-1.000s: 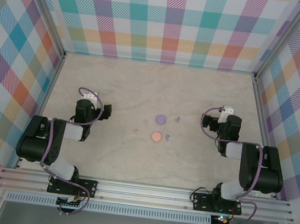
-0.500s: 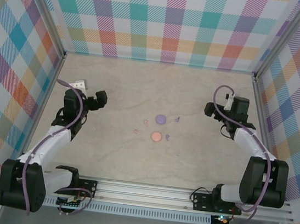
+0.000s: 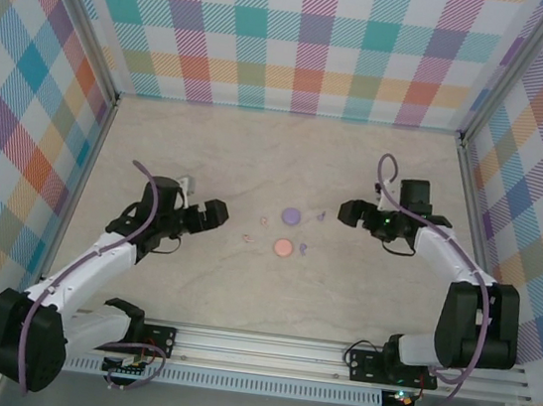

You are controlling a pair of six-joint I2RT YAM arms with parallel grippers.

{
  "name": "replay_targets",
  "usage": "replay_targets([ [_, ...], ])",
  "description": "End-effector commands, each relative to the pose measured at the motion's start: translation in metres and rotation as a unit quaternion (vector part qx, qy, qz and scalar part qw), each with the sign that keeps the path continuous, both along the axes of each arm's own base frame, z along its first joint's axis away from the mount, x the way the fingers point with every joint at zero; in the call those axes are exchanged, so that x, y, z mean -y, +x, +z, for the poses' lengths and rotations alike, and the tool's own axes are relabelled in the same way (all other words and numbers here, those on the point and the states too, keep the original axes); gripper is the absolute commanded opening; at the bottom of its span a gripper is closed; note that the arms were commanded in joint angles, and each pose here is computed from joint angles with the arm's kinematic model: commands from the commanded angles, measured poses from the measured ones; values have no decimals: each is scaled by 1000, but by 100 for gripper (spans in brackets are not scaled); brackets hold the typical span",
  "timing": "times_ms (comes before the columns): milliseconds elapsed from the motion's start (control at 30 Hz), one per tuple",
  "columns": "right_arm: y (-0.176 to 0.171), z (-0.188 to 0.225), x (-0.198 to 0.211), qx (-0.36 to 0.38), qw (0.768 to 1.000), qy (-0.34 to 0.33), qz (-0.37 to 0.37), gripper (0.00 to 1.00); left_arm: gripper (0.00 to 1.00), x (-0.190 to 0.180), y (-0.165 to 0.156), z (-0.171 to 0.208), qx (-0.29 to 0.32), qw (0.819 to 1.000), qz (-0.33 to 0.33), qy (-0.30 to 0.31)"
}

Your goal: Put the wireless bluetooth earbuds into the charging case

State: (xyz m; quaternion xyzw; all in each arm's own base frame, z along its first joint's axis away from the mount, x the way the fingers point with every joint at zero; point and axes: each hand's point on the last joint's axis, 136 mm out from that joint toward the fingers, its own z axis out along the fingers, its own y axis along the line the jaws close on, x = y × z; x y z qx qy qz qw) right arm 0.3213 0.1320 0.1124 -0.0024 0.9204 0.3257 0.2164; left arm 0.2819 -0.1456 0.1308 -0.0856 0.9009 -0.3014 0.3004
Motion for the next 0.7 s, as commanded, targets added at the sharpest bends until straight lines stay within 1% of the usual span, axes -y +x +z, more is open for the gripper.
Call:
replay_targets([
  [0, -33, -3, -35, -43, 998, 26, 48, 90, 98, 27, -14, -5, -36, 999, -34, -15],
  [67, -43, -9, -52, -56, 996, 22, 65, 84, 95, 43, -17, -10, -42, 998, -51, -22],
  [167, -50, -19, -70, -75, 995, 21, 66, 66, 89, 65, -14, -17, -54, 995, -75, -39],
  [267, -52, -26, -86, -93, 993, 28, 63, 53, 78, 84, -8, -25, -70, 992, -94, -51],
  [300, -53, -28, -91, -98, 993, 28, 63, 49, 75, 88, -6, -27, -75, 991, -98, -53],
  [433, -54, -40, -103, -123, 991, 20, 51, 38, 65, 105, 0, -33, -88, 988, -114, -52],
  [467, -54, -44, -105, -131, 990, 19, 47, 35, 64, 109, 1, -34, -90, 988, -117, -54],
  [567, -54, -52, -115, -149, 987, 26, 45, 30, 60, 117, 4, -38, -97, 986, -124, -55],
  [667, -53, -57, -123, -157, 986, 21, 45, 28, 55, 125, 6, -44, -108, 984, -131, -55],
])
